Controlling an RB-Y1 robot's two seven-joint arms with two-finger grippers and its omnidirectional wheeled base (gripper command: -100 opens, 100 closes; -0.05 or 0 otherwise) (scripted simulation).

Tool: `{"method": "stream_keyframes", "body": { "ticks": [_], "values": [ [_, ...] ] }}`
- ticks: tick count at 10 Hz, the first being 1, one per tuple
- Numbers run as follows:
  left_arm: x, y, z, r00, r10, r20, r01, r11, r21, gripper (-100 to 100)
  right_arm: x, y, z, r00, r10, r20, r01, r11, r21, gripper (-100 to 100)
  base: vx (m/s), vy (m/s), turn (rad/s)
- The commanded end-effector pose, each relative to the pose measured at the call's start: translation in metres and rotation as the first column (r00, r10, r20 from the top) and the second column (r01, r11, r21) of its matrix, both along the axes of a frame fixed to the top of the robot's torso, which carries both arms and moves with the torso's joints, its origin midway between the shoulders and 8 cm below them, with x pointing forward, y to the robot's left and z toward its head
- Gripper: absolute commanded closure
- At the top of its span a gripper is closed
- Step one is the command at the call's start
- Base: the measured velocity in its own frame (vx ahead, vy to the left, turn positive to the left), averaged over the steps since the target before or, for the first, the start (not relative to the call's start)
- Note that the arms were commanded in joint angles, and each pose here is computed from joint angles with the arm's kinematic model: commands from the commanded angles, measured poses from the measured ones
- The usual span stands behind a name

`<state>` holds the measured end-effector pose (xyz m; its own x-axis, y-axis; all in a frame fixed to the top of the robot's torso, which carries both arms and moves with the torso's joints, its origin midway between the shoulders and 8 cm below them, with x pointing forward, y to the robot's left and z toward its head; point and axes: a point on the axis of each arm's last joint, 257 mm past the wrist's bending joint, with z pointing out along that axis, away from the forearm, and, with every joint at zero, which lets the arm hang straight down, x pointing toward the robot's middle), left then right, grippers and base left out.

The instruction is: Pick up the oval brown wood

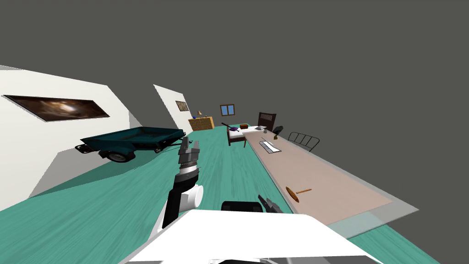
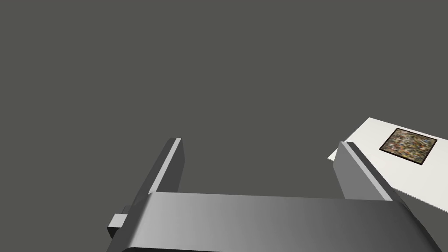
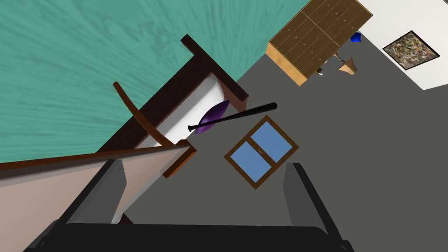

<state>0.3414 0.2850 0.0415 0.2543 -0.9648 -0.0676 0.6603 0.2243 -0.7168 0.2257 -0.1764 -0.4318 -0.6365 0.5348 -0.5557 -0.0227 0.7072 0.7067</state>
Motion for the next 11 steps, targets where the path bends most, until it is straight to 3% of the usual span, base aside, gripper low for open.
{"method": "stream_keyframes", "body": {
  "ticks": [1, 2, 3, 4, 5, 6, 7, 8, 10, 11],
  "values": [
    [0.0, 0.0, 0.0, 1.0, 0.0, 0.0, 0.0, 1.0, 0.0, 0, -0.052, -0.01, -0.038, 0.992, 0.055, -0.111, -0.064, 0.994, -0.083, -100, 0.195, 0.069, 0.067],
    [0.0, 0.0, 0.0, 1.0, 0.0, 0.0, 0.0, 1.0, 0.0, 0, -0.054, -0.013, -0.039, 0.991, 0.062, -0.115, -0.072, 0.993, -0.09, -100, 0.152, 0.055, 0.013],
    [0.0, 0.0, 0.0, 1.0, 0.0, 0.0, 0.0, 1.0, 0.0, 0, -0.085, -0.021, -0.058, 0.979, 0.104, -0.177, -0.129, 0.982, -0.138, -100, 0.144, 0.072, 0.038],
    [0.0, 0.0, 0.0, 1.0, 0.0, 0.0, 0.0, 1.0, 0.0, 0, -0.09, -0.025, -0.064, 0.976, 0.1, -0.191, -0.129, 0.981, -0.146, -100, 0.115, 0.051, 0.016],
    [0.0, 0.0, 0.0, 1.0, 0.0, 0.0, 0.0, 1.0, 0.0, 0, -0.126, -0.04, -0.085, 0.955, 0.133, -0.266, -0.188, 0.962, -0.196, -100, 0.138, 0.061, 0.051],
    [0.0, 0.0, 0.0, 1.0, 0.0, 0.0, 0.0, 1.0, 0.0, 0, -0.126, -0.04, -0.085, 0.955, 0.133, -0.266, -0.188, 0.962, -0.196, -100, 0.105, 0.031, 0.016],
    [0.0, 0.0, 0.0, 1.0, 0.0, 0.0, 0.0, 1.0, 0.0, 0, -0.162, -0.056, -0.101, 0.928, 0.162, -0.335, -0.25, 0.938, -0.239, -100, 0.127, 0.013, 0.043],
    [0.0, 0.0, 0.0, 1.0, 0.0, 0.0, 0.0, 1.0, 0.0, 0, -0.163, -0.058, -0.102, 0.927, 0.161, -0.338, -0.25, 0.938, -0.241, -100, 0.118, 0.004, 0.024],
    [0.0, 0.0, 0.0, 1.0, 0.0, 0.0, 0.0, 1.0, 0.0, 0, -0.226, -0.092, -0.123, 0.865, 0.208, -0.456, -0.371, 0.877, -0.304, -100, 0.176, 0.002, 0.061],
    [0.0, 0.0, 0.0, 1.0, 0.0, 0.0, 0.0, 1.0, 0.0, 0, -0.23, -0.096, -0.125, 0.861, 0.203, -0.466, -0.373, 0.875, -0.309, -100, 0.168, 0.003, 0.025]
  ]
}}
